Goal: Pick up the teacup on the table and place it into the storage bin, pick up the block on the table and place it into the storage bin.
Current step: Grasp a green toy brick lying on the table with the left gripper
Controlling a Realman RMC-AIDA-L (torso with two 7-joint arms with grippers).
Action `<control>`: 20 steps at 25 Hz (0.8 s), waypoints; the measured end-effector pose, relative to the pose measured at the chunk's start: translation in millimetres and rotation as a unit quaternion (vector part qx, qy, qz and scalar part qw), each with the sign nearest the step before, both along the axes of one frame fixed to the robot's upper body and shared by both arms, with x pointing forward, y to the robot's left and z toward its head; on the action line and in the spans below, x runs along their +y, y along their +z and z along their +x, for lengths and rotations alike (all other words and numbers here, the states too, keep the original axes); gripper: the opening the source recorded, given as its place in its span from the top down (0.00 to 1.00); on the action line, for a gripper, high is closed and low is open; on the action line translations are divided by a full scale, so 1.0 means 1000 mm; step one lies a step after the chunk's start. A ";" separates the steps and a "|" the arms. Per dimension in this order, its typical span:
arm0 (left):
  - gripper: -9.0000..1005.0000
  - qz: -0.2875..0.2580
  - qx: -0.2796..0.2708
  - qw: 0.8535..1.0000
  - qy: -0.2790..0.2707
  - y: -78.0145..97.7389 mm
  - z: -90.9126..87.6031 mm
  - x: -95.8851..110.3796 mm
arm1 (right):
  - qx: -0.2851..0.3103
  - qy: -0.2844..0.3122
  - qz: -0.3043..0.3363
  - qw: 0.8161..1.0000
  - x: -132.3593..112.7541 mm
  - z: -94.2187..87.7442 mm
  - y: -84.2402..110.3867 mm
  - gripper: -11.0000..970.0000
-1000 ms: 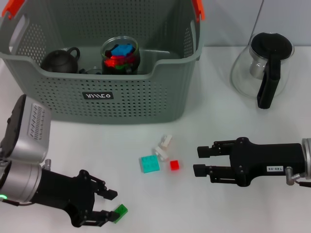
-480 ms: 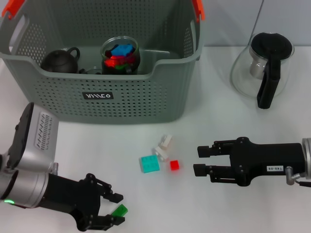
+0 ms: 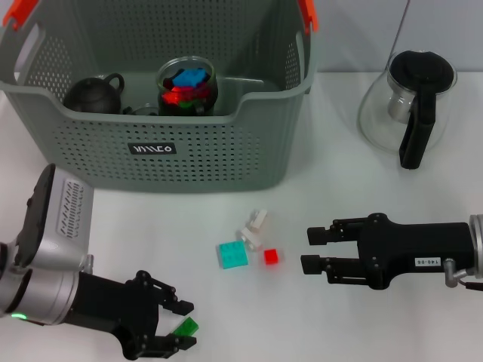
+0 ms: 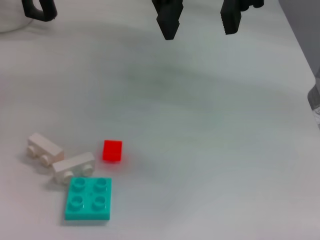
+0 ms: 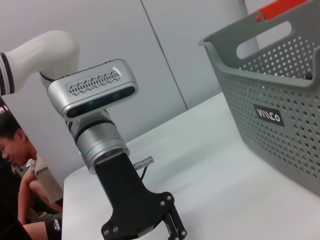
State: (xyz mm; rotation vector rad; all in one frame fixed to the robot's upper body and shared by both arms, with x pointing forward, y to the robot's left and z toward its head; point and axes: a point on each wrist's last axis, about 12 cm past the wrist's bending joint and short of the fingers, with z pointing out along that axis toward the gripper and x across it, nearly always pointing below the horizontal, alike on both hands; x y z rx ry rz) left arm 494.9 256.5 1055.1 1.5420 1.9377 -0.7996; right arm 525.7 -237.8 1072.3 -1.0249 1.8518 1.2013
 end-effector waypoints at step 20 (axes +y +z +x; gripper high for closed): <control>0.54 0.019 -0.018 0.999 0.033 -0.001 0.006 0.010 | 0.003 -0.002 0.000 1.000 -0.002 -0.002 -0.001 0.40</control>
